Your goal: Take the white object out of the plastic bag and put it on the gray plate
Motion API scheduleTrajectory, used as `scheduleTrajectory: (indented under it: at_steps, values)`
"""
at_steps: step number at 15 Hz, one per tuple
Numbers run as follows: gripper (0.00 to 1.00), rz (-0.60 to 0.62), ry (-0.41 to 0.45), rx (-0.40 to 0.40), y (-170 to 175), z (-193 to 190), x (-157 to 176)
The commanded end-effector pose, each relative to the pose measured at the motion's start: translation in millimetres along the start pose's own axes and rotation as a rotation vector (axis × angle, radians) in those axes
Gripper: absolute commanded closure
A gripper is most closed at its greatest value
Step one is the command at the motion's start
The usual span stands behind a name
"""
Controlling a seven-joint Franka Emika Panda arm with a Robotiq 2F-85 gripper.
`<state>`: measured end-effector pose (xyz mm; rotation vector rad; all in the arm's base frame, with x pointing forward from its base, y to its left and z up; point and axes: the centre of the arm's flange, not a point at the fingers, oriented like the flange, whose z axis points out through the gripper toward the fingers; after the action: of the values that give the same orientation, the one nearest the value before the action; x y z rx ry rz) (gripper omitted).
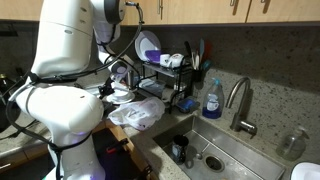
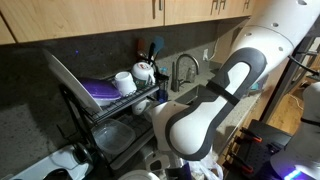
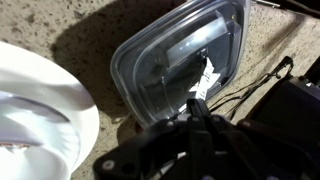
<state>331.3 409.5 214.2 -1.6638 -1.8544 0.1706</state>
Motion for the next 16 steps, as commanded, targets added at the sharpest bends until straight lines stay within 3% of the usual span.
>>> scheduleTrajectory:
  at_steps: [1,3,4,5,10,14,16]
  values:
    - [0.97,0.047,-0.024,0.017,-16.4,-9.6,-4.1]
    - [0.96,0.058,-0.029,0.024,-19.7,-10.3,-5.1]
    - [0.8,0.064,-0.03,0.027,-21.3,-10.8,-5.4]
    - [0.71,0.065,-0.033,0.025,-23.6,-11.6,-5.6]
    - [0.36,0.072,-0.055,-0.02,-33.1,-25.1,-9.3]
    - [0.05,0.046,-0.139,-0.207,-55.4,-61.4,-15.0]
    - [0.0,0.027,-0.168,-0.293,-66.1,-76.3,-16.2]
